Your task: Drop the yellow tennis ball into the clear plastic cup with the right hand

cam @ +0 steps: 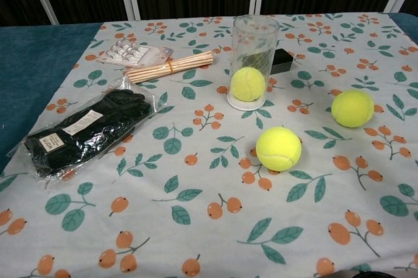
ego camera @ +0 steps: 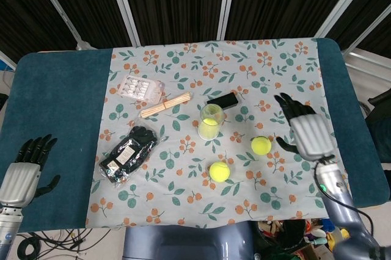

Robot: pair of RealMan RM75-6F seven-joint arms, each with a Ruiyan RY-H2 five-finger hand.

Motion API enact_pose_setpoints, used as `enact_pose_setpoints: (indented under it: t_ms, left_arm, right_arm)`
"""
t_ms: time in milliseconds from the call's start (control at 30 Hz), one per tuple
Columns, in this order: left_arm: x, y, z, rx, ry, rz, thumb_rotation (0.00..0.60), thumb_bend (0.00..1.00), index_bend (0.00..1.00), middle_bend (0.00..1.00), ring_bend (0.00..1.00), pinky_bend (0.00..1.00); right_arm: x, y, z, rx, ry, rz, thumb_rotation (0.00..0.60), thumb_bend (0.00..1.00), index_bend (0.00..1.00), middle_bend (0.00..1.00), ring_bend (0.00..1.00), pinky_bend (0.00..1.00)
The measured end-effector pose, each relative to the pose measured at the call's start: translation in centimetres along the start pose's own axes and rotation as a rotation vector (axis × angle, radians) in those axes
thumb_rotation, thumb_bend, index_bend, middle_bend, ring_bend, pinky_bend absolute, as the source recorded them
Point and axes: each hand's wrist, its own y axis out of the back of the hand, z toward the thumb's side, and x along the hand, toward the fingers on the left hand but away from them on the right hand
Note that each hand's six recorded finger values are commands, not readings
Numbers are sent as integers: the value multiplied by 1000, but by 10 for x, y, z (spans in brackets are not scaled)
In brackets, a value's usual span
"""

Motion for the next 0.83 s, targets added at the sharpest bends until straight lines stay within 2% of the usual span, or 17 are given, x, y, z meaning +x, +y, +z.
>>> enact_pose_setpoints:
  t_ms: [167,467,600,833]
  left_arm:
    - [0,1,3,8,-11,11,600,283,32,17,0,46]
    - [-1,3,3,8,-8,30,600,283,32,18,0,43]
    - [-5,2,6,-6,-16,19,600,283,32,17,0,37]
    - [-11,0,11,1,-37,6,600,283,32,17,0,37]
  right_arm:
    - [63,-25,-55,23,-102,20,600,153,0,31,156,218]
    - [134,-61,-106,56,-196,14,600,137,0,0,110,218]
    - [151,-70,-117,39,-216,8,600,134,0,0,108,218]
    - [149,-73,-118,47,-201,-7,600,135,0,0,108,218]
